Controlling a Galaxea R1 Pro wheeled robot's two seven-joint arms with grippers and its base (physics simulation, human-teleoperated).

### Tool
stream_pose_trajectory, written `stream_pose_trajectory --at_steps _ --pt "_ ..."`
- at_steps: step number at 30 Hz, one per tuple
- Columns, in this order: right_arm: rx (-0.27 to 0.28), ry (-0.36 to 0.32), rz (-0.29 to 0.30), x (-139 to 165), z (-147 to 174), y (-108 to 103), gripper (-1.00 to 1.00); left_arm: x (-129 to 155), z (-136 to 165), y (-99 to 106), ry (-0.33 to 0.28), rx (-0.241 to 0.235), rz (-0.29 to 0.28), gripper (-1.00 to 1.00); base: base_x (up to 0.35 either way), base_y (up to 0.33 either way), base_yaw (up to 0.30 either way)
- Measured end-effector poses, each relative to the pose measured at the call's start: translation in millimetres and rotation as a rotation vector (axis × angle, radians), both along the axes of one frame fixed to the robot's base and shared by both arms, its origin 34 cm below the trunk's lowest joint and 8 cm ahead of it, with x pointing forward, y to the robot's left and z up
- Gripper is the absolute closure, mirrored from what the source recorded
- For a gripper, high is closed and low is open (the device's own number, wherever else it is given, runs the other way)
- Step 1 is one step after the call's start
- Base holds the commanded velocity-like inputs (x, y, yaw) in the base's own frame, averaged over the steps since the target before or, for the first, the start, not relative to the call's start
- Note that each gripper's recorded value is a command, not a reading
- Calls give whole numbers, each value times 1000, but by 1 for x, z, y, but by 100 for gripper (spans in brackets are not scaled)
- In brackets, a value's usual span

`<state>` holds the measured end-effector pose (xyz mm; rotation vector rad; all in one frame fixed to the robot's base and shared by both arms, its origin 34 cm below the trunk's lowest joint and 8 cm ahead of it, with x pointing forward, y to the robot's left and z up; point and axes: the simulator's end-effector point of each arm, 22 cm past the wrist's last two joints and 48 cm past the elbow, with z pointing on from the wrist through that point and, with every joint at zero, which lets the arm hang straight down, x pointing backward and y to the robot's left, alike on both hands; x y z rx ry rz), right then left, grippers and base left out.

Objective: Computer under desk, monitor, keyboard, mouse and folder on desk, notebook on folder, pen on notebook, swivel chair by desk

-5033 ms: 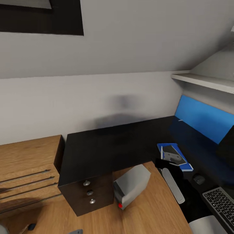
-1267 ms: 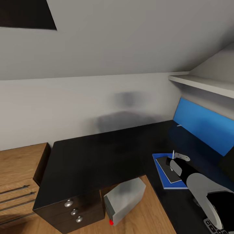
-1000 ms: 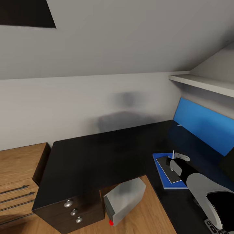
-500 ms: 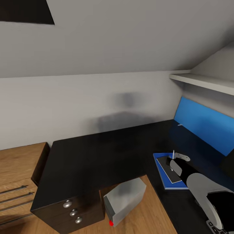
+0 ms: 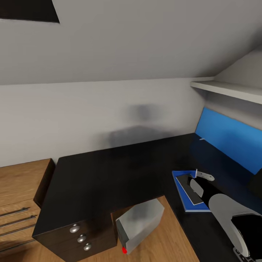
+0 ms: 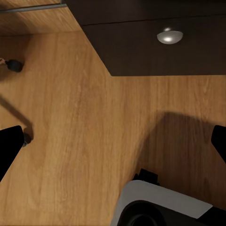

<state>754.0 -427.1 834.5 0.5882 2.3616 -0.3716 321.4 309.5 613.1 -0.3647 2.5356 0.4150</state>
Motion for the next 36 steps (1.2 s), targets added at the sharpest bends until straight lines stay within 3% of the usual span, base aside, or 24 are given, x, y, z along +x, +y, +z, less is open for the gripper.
stream_pose_trajectory --at_steps 36 --pt "-9 1 1 8 -35 -1 100 8 -36 -1 -1 -1 0 -100 0 0 0"
